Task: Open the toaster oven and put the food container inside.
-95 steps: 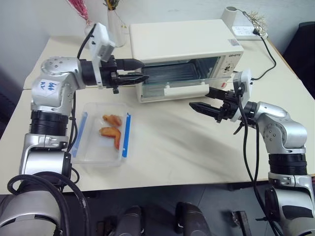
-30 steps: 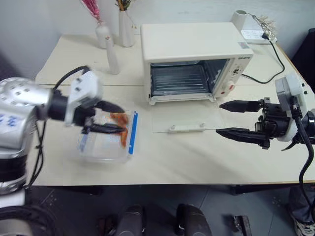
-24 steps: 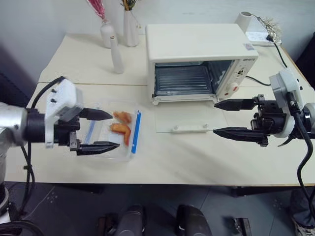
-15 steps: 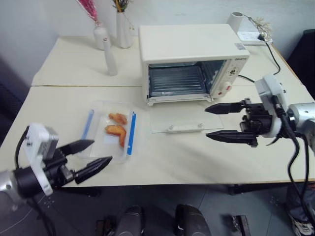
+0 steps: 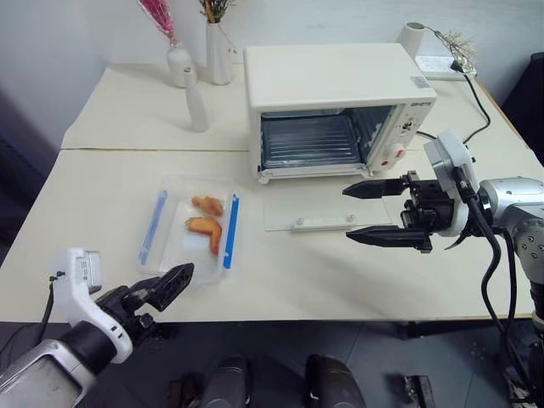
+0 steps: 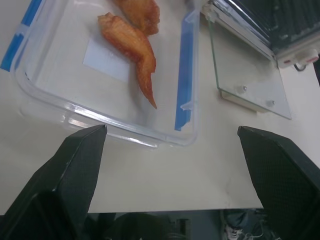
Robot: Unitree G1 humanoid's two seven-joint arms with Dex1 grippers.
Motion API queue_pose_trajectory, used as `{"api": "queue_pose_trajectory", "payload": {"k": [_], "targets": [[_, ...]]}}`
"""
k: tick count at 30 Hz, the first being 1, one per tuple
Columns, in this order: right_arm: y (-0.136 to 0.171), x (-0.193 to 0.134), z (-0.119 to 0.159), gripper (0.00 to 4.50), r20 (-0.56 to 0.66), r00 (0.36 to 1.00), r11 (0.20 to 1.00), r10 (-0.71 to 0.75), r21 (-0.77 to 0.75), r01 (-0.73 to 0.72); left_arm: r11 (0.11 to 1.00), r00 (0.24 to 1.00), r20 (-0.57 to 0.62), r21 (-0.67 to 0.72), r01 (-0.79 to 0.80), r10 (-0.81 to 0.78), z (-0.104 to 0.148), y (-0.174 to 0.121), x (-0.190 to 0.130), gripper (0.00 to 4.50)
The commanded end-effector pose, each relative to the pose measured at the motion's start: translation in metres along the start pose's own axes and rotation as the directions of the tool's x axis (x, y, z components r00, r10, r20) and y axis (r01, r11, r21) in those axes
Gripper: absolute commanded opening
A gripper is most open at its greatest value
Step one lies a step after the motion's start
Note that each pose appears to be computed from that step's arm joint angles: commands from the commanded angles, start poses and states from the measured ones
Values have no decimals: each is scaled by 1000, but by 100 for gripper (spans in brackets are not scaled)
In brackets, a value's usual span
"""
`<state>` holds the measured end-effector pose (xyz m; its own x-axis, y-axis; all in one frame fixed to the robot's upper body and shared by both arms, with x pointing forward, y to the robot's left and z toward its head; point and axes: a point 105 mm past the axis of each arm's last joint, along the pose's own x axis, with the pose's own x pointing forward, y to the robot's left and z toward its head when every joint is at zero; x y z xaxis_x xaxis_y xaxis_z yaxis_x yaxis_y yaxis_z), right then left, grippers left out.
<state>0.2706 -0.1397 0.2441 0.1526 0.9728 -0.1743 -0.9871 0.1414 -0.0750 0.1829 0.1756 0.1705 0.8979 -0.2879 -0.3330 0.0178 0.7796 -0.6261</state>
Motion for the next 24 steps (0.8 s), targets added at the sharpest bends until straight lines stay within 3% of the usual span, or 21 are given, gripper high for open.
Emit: {"api": "queue_pose_trajectory", "payload": {"k": [1,8,19,24], "targets": [[7,-5,12,450,19,1000,999,-7,-37,8,994,999,-3,-103,-48,48,-6,-1,6,444],[12,-10,11,450,9,999,999,-48,-24,49,958,988,-24,-241,-155,154,-13,6,14,444],[22,-12,14,450,10,999,999,-47,-25,48,940,983,14,-293,-173,186,8,8,44,444],[21,-12,17,450,18,998,998,-58,-35,58,910,971,-25,-344,-233,239,3,13,50,444]]}}
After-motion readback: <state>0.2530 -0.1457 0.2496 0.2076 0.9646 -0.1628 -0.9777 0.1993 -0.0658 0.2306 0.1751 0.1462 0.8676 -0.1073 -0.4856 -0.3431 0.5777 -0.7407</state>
